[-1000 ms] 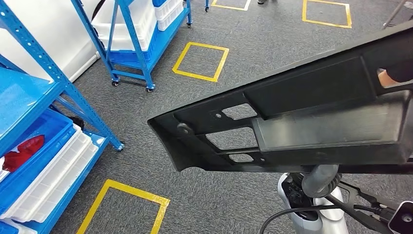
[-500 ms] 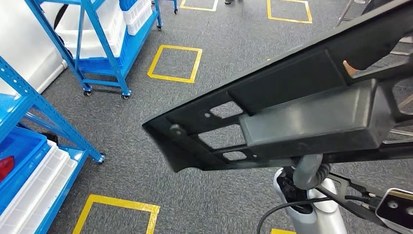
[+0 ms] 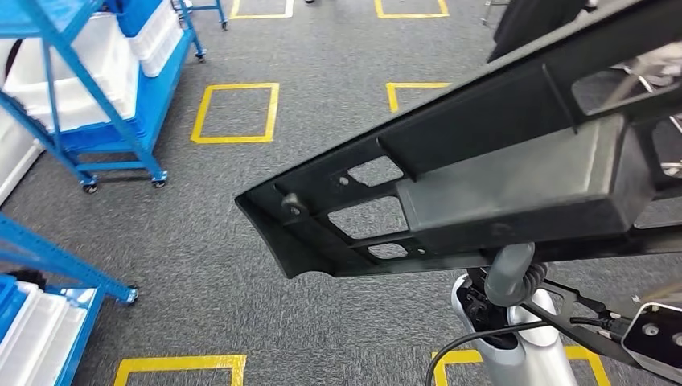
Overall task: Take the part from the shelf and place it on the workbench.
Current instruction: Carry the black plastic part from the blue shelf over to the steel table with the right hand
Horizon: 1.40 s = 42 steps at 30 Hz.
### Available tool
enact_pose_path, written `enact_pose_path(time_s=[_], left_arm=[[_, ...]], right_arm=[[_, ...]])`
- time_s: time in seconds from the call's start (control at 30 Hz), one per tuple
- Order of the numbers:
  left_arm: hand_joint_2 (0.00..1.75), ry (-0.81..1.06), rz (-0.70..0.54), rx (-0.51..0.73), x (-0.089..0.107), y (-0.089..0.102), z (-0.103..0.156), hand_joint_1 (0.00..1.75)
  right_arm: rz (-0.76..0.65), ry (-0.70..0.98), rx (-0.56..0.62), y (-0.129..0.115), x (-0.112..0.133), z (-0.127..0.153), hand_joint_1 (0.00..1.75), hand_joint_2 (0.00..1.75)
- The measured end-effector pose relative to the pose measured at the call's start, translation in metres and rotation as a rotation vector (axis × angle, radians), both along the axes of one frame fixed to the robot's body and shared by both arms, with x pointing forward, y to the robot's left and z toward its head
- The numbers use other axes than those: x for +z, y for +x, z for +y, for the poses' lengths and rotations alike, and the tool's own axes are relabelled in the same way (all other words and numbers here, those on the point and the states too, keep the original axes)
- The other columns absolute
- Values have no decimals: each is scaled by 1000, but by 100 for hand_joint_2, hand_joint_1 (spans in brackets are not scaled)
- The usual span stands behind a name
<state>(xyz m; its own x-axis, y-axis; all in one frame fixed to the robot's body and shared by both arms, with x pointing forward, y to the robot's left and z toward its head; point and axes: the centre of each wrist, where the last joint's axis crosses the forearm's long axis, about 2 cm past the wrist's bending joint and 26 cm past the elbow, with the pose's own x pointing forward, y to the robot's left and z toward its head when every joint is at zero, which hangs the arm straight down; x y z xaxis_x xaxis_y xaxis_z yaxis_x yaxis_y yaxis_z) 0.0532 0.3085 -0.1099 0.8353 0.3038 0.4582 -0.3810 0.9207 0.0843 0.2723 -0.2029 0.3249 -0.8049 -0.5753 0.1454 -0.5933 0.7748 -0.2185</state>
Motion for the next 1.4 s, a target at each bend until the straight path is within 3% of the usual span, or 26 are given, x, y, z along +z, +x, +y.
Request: enact_pose_path(time_s=[0.77, 1.4], left_arm=[[175, -9, -34, -15, 0, -1, -3, 0], [175, -25, 23, 25, -1, -4, -3, 0]], right_arm=[[-6, -6, 18, 2, 3, -4, 175, 175], [5, -52, 43, 5, 0, -3, 175, 175]])
